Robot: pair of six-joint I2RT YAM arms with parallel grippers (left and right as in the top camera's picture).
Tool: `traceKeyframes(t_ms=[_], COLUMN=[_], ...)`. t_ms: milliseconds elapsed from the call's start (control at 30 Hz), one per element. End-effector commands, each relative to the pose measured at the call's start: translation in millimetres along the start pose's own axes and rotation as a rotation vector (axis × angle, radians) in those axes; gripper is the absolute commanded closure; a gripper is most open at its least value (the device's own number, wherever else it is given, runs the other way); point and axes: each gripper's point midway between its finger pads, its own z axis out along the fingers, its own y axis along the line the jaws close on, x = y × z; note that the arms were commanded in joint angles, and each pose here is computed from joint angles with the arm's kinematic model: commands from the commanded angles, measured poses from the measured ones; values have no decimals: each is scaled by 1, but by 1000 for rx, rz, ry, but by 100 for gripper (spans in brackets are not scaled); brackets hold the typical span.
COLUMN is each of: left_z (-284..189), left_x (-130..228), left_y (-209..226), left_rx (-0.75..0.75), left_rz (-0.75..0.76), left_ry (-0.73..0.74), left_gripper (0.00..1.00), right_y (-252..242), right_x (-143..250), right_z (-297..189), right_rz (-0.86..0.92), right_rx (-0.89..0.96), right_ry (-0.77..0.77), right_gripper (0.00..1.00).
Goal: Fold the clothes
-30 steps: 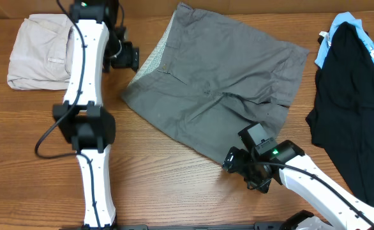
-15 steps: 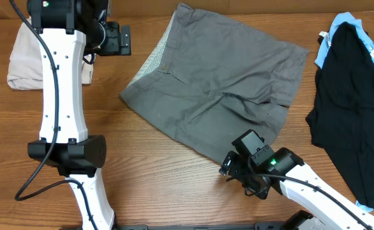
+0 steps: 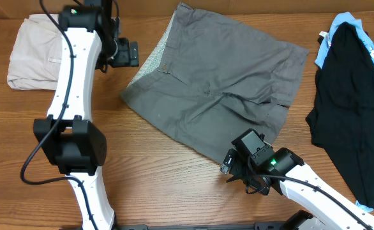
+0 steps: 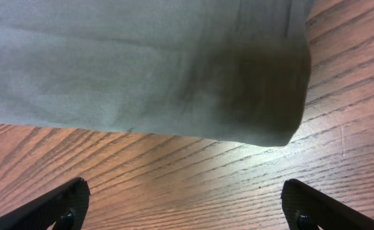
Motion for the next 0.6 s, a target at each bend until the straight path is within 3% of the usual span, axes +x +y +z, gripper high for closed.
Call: traceKeyframes(t_ms=[0, 300, 567], left_z=[33, 90, 133], left_x=[12, 53, 64], left_y=[-14, 3, -2], left_rx=[71, 2, 14], left_rz=[9, -99, -109], left_ry=[55, 164, 123], left_gripper=[4, 11, 15], right_y=[-7, -17, -17], right_x=[1, 7, -2], right_z=[5, 22, 36], right_rz=[-24, 15, 16], right_rx=[25, 26, 19], right_ry=[-6, 7, -32], right_gripper=[0, 0, 5])
